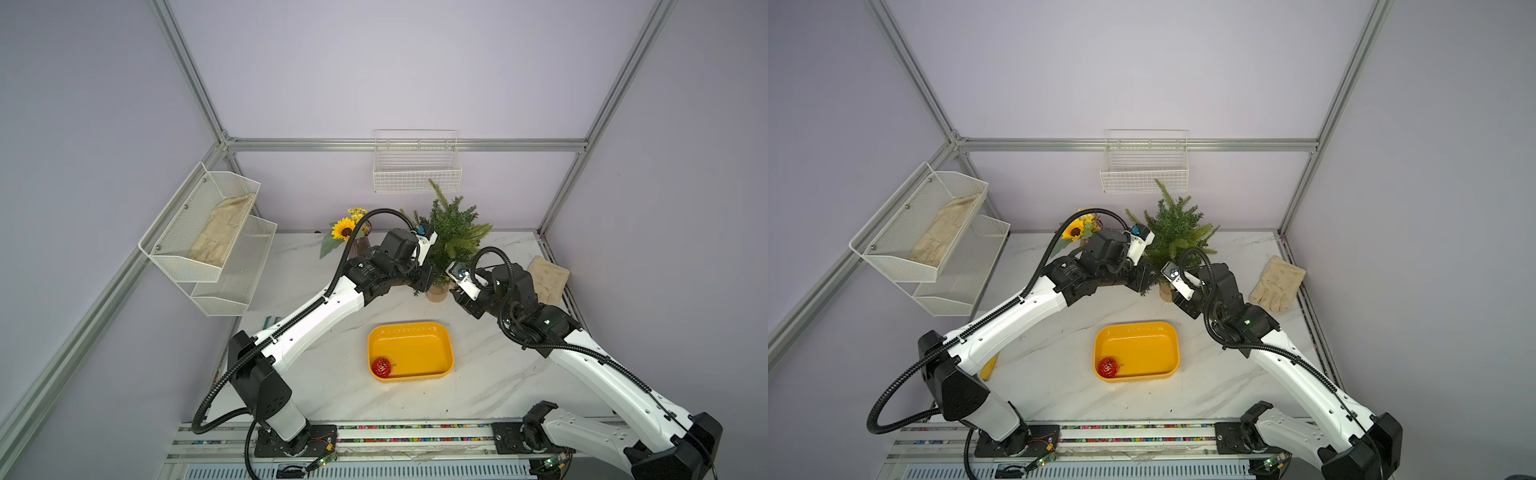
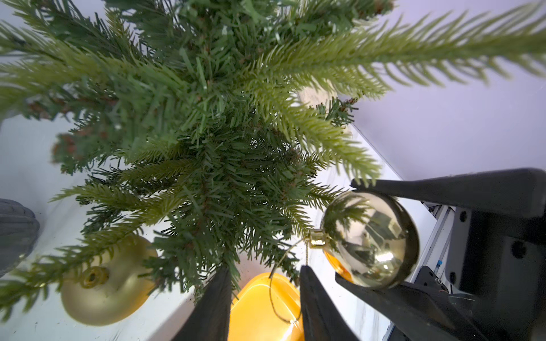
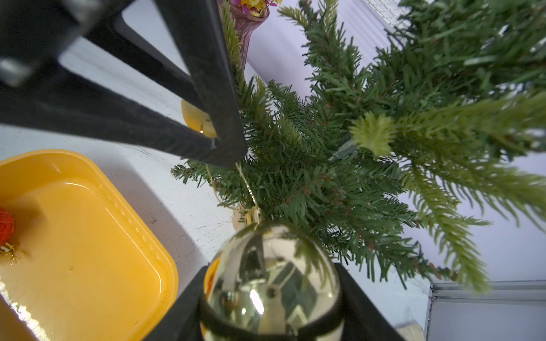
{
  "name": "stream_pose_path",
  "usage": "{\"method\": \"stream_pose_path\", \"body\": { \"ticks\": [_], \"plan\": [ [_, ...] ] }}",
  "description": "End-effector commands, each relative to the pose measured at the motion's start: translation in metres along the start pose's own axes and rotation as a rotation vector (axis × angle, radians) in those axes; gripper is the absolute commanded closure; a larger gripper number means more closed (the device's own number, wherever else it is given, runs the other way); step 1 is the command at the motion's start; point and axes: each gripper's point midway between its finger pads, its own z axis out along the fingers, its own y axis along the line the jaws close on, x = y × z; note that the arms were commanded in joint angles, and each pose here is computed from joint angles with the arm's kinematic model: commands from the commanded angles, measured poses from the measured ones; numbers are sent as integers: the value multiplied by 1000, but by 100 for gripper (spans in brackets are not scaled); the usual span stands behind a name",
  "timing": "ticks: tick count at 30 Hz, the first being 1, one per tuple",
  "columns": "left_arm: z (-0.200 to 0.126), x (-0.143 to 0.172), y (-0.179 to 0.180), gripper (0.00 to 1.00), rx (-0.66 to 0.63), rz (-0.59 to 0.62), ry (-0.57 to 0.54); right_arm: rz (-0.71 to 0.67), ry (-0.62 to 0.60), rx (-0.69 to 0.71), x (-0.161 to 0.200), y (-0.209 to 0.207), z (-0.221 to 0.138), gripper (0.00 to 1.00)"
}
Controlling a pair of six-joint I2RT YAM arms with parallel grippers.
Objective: Decorate the small christmas tree with ornaments
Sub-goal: Hang an ornament on the christmas tree.
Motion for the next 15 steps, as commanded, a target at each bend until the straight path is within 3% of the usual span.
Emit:
{"method": "stream_pose_path", "body": {
  "ticks": [1, 15],
  "plan": [
    [-15, -7, -5, 61, 13, -7, -48, -12, -60, -21, -17, 1, -15, 92],
    [3, 14, 4, 62, -14, -12, 8, -4, -17, -4, -7, 0, -5, 92]
  ]
}}
